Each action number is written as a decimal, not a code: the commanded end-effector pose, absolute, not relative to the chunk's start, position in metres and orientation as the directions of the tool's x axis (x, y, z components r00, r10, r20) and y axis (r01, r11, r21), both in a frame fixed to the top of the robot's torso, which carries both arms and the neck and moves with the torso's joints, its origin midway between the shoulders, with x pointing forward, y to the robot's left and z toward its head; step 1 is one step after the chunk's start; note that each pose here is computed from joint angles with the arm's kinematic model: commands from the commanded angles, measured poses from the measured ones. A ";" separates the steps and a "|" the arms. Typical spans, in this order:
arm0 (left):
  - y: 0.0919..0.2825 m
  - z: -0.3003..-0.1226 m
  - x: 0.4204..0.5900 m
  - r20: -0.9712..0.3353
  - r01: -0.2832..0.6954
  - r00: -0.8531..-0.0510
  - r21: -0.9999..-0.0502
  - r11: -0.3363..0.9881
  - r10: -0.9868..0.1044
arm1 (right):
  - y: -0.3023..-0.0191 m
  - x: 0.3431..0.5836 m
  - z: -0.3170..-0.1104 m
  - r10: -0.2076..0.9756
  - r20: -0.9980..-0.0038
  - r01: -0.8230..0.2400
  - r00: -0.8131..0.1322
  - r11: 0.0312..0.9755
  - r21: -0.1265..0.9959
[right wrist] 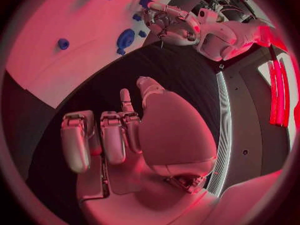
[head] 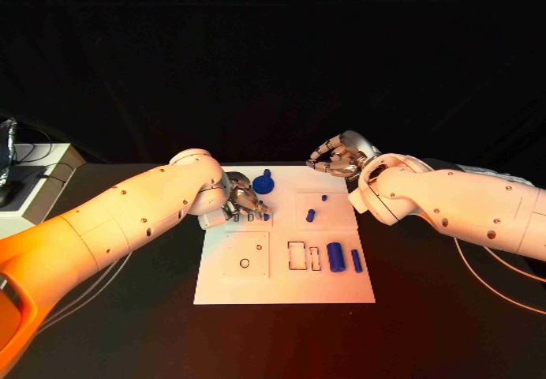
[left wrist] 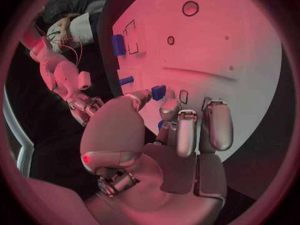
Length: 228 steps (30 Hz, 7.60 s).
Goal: Assemble the parts on the task board
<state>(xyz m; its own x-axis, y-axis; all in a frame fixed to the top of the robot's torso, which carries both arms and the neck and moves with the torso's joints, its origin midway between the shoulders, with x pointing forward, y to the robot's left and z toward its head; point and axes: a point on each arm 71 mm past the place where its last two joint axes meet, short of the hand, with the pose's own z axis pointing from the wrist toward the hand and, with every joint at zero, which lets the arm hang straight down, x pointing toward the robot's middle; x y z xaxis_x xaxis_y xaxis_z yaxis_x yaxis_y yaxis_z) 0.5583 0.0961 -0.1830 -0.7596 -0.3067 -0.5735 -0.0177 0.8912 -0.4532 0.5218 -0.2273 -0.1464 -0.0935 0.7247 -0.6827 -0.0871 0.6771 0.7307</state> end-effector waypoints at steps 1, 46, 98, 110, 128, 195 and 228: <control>0.093 -0.183 0.558 -0.557 -0.007 -0.775 -0.465 0.885 -0.299 | -0.225 0.522 -0.146 0.719 -0.688 -0.103 -0.097 0.680 0.726; 0.093 -0.183 0.558 -0.517 -0.031 -0.781 -0.528 0.849 -0.350 | -0.226 0.523 -0.147 0.717 -0.690 -0.098 -0.101 0.683 0.724; 0.122 -0.184 0.547 -0.698 -0.012 -0.636 -0.417 0.909 -0.329 | -0.249 0.528 -0.146 0.694 -0.719 -0.092 -0.041 0.714 0.694; 0.117 -0.187 0.546 -0.699 -0.008 -0.637 -0.415 0.910 -0.325 | -0.248 0.528 -0.146 0.693 -0.720 -0.094 -0.041 0.715 0.693; 0.119 -0.191 0.543 -0.675 -0.004 -0.688 -0.364 0.932 -0.267 | -0.250 0.528 -0.147 0.692 -0.721 -0.089 -0.041 0.716 0.692; 0.109 -0.195 0.547 -0.651 -0.015 -0.708 -0.375 0.927 -0.274 | -0.250 0.529 -0.147 0.688 -0.725 -0.092 -0.042 0.720 0.688; 0.115 -0.193 0.545 -0.656 -0.010 -0.704 -0.373 0.928 -0.271 | -0.251 0.529 -0.146 0.687 -0.726 -0.095 -0.035 0.721 0.686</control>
<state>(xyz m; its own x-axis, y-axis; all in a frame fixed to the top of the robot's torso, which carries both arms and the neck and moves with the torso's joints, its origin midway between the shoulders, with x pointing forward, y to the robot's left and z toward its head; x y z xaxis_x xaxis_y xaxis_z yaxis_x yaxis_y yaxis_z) 0.5465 0.1166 -0.1924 -0.6965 -0.2804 -0.6605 -0.0159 0.9263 -0.3764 0.5291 -0.2523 -0.1470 -0.0357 0.6929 -0.7201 -0.0762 0.7166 0.6933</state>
